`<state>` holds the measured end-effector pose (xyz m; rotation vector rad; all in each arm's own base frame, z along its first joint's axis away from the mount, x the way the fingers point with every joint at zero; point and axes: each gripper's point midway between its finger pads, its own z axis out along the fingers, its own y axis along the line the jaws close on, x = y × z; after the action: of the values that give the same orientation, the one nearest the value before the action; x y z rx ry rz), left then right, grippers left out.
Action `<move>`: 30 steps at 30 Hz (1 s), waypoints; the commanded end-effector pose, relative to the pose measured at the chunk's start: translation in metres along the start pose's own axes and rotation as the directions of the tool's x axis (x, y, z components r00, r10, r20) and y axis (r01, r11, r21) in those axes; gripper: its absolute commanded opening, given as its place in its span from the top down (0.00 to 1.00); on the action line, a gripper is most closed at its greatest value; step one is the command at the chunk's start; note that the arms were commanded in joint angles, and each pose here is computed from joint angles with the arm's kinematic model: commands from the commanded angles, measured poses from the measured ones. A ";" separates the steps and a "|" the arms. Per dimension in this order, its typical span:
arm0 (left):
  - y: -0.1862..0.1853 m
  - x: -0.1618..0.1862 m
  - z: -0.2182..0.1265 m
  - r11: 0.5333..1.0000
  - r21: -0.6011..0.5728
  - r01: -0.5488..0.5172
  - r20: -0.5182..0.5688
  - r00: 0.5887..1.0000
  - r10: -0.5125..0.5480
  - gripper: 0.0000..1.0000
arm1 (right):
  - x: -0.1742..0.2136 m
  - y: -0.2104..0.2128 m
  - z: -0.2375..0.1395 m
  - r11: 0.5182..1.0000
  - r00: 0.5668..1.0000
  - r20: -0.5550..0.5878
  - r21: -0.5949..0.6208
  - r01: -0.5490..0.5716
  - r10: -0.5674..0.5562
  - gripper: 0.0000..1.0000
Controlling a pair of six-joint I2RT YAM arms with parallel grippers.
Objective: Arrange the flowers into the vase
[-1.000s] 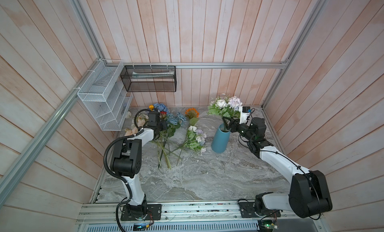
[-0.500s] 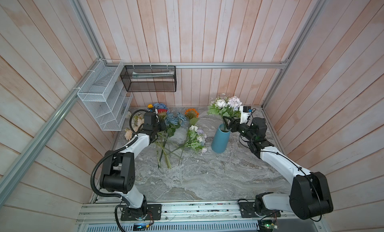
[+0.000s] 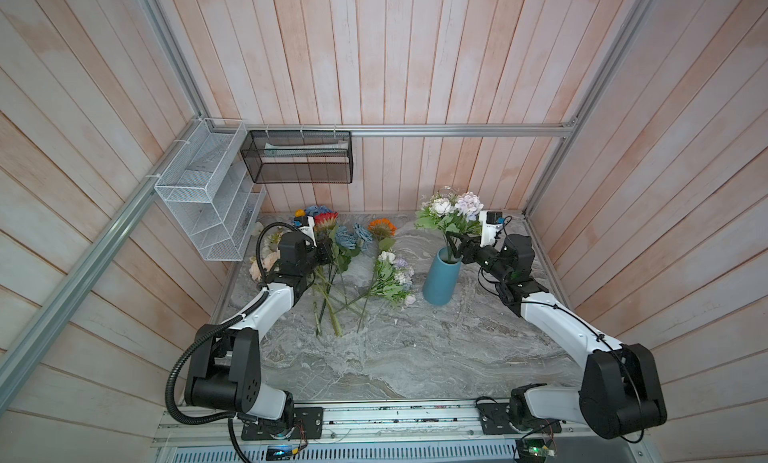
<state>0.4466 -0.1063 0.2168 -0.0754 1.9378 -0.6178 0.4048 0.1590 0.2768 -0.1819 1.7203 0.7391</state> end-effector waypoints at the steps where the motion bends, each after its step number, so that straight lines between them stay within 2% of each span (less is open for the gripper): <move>1: -0.030 -0.035 -0.016 0.995 0.078 -0.059 0.121 0.991 0.049 1.00 | -0.002 0.003 -0.005 1.000 1.000 0.009 -0.008 -0.002 0.002 0.30; 11: -0.061 -0.089 -0.054 0.984 0.095 -0.151 0.249 0.961 0.123 1.00 | -0.005 0.005 -0.006 1.000 1.000 0.016 -0.016 -0.001 0.001 0.30; 17: -0.056 -0.105 -0.070 0.981 -0.002 -0.194 0.294 0.937 0.186 1.00 | -0.005 0.006 -0.007 1.000 1.000 0.017 -0.019 -0.003 0.003 0.30; 22: -0.051 -0.097 -0.069 0.982 -0.018 -0.186 0.286 0.940 0.183 1.00 | -0.006 0.007 -0.007 1.000 1.000 0.021 -0.024 -0.006 0.007 0.30; 30: -0.042 -0.064 -0.049 0.995 0.018 -0.098 0.205 0.974 0.092 1.00 | -0.006 0.007 -0.006 1.000 1.000 0.018 -0.024 -0.009 0.009 0.30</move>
<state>0.4224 -0.0960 0.3275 -0.0066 1.6721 -0.5137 0.4021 0.1590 0.2816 -0.1777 1.7102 0.7504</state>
